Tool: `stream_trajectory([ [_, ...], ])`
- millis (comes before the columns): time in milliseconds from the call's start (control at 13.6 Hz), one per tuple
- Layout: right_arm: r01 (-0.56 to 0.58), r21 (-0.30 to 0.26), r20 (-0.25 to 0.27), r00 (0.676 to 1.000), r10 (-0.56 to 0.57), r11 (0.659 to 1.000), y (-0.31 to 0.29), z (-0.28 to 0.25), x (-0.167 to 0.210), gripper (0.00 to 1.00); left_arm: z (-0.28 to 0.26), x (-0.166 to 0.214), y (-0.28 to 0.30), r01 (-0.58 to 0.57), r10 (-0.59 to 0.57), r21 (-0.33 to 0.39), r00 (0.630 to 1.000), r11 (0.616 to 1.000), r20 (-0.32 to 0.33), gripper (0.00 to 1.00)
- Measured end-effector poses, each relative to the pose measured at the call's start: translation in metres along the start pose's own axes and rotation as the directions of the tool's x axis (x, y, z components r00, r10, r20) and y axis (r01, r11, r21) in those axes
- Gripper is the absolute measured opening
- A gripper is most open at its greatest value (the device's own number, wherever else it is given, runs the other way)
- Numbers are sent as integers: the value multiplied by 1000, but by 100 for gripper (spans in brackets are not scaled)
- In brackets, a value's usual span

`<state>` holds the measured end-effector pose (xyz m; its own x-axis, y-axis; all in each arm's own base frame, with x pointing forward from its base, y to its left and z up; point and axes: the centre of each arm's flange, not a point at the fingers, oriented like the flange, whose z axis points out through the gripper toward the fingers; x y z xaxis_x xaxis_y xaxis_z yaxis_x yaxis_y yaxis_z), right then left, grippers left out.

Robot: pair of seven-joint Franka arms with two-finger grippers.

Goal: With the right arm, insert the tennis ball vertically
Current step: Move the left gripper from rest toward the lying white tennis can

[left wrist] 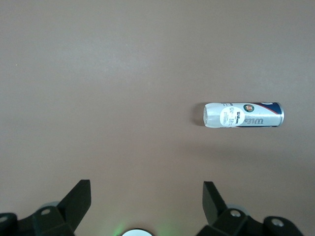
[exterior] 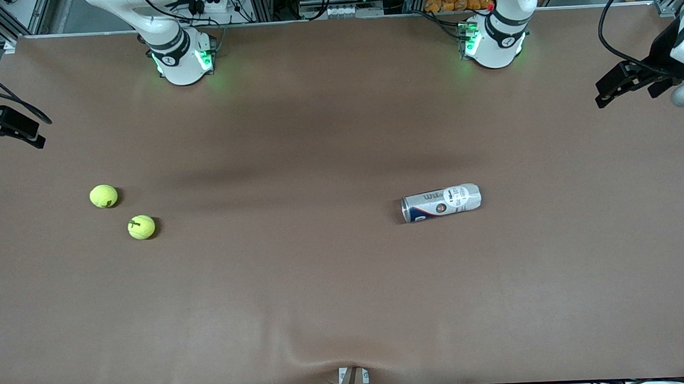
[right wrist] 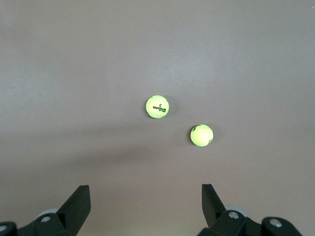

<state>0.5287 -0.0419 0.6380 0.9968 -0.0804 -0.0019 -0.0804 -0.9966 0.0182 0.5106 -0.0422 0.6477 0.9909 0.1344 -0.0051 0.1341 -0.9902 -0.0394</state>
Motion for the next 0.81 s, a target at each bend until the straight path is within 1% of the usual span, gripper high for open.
stream_trajectory([
  [517, 1, 0, -2, 1000, -1, 1000, 0, -1, 0, 100, -5, 0, 1, -4, 4, -2, 1000, 1000, -8, 100],
  [812, 1, 0, 5, 1000, -1, 1000, 0, 0, -1, 100, -4, -1, 5, -36, 36, -1, 999, 999, -7, 100],
])
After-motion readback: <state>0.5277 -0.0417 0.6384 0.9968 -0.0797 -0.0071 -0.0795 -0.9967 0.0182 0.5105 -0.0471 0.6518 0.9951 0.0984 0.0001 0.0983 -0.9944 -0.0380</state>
